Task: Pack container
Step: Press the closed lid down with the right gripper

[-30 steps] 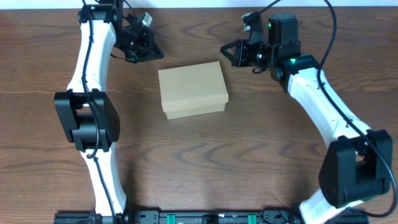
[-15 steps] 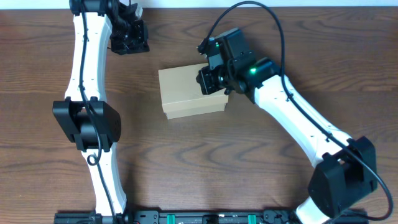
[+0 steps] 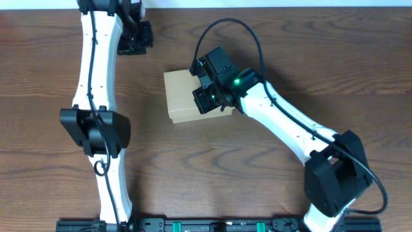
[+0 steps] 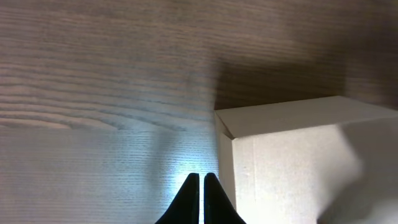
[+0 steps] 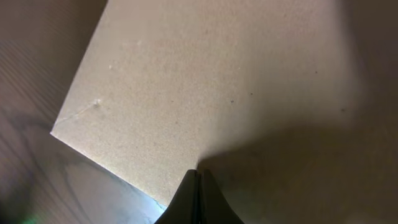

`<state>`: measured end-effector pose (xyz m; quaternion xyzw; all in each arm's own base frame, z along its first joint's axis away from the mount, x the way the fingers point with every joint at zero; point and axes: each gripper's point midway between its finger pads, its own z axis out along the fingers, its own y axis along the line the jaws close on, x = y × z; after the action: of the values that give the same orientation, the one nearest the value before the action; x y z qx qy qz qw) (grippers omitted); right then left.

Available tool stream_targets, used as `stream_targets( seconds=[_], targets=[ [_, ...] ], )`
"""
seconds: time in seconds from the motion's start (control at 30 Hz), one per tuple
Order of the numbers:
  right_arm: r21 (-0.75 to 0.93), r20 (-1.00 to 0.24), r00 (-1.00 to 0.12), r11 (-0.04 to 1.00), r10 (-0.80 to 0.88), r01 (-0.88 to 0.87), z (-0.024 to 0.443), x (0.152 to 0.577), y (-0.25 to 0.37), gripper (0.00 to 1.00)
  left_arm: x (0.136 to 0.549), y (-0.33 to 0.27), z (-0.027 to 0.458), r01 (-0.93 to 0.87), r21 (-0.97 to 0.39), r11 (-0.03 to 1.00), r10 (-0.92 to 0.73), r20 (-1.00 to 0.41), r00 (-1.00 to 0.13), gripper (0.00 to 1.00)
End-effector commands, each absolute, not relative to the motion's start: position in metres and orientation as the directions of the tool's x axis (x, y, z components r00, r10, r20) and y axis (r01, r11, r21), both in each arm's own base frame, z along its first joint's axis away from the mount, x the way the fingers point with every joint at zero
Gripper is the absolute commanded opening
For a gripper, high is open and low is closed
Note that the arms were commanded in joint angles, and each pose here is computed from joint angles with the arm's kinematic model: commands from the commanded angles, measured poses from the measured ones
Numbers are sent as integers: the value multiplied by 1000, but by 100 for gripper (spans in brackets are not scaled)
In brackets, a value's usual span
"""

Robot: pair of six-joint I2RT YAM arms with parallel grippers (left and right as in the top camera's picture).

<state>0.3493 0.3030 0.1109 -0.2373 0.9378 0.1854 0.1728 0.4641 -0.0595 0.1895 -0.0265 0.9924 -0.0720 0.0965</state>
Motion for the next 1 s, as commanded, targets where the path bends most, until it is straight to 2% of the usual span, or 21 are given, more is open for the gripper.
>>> stream_targets(
  seconds=[0.0, 0.27, 0.5, 0.53, 0.6, 0.63, 0.67, 0.7, 0.73, 0.77, 0.8, 0.97],
  targets=[
    [235, -362, -830, 820, -424, -522, 88, 345, 304, 1, 467, -57, 192, -51, -129, 990, -76, -201, -977, 6],
    [182, -332, -835, 838, -440, -514, 73, 347, 294, 1, 467, -57, 192, -51, -129, 990, -77, -201, -976, 6],
    [182, -381, -818, 832, -432, -524, 80, 356, 301, 1, 467, -57, 192, -70, -134, 989, -96, -199, -975, 10],
    [185, -391, -814, 830, -430, -527, 85, 357, 302, 1, 467, -57, 192, -69, -134, 989, -95, -199, -975, 13],
    [186, -411, -802, 822, -433, -539, 93, 359, 304, 1, 467, -57, 192, -69, -134, 989, -95, -198, -976, 30],
    [181, -432, -788, 814, -439, -552, 102, 361, 306, 19, 466, -57, 192, -69, -137, 988, -95, -196, -976, 42],
    [181, -444, -782, 811, -437, -557, 107, 363, 307, 31, 466, -57, 192, -69, -137, 988, -95, -194, -976, 49],
    [181, -457, -776, 809, -434, -559, 113, 365, 308, 44, 465, -57, 192, -70, -136, 988, -95, -192, -977, 60],
    [181, -466, -771, 807, -434, -563, 117, 366, 309, 61, 465, -57, 192, -70, -136, 988, -95, -191, -977, 71],
    [181, -475, -767, 805, -431, -564, 121, 367, 310, 83, 465, -57, 192, -70, -136, 988, -95, -191, -977, 82],
    [181, -485, -763, 804, -428, -566, 126, 369, 312, 99, 465, -57, 192, -70, -136, 988, -95, -189, -977, 97],
    [178, -552, -725, 791, -412, -585, 156, 380, 321, 99, 460, -57, 191, -73, -133, 988, -96, -173, -980, 96]
  ],
)
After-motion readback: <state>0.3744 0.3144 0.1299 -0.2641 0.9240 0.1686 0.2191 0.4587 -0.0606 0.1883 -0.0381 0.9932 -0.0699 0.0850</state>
